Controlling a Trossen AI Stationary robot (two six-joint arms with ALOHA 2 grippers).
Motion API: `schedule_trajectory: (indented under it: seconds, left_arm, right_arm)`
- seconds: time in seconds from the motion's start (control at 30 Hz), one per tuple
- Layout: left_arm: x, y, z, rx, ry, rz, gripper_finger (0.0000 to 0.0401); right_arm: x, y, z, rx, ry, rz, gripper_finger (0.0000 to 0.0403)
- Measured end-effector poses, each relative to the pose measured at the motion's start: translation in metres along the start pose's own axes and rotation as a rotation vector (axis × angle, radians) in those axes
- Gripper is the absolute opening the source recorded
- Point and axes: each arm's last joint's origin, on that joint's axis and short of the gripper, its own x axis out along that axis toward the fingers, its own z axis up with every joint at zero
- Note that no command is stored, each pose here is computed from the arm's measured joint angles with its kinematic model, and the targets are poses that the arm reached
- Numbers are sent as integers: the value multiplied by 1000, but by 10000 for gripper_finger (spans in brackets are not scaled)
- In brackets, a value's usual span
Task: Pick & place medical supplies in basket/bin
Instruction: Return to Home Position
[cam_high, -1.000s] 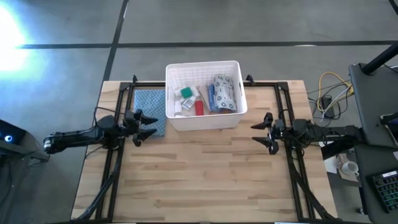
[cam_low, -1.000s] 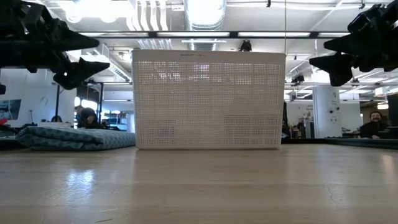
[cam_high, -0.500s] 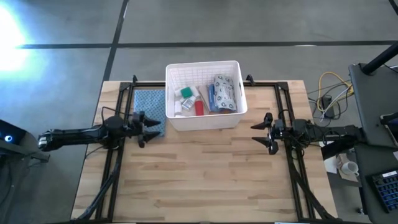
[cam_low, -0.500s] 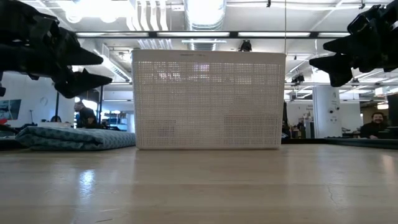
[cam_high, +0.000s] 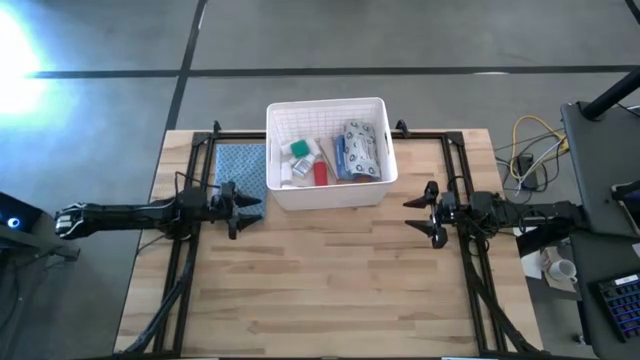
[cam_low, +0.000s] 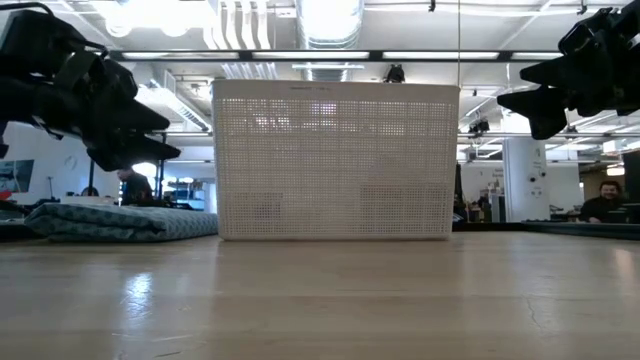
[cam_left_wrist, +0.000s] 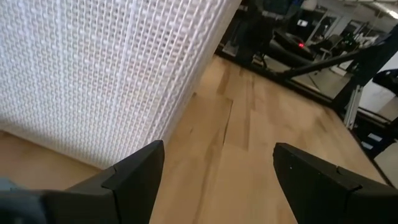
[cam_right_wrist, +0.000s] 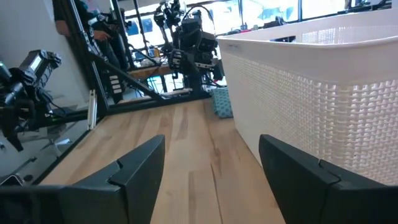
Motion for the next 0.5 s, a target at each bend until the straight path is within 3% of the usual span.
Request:
schedule_trajectory:
  seconds: [0.5]
  left_arm:
    - [5,3,-7,0,78,31,281]
  right_arm:
    - [0,0,0,0,0,0,253]
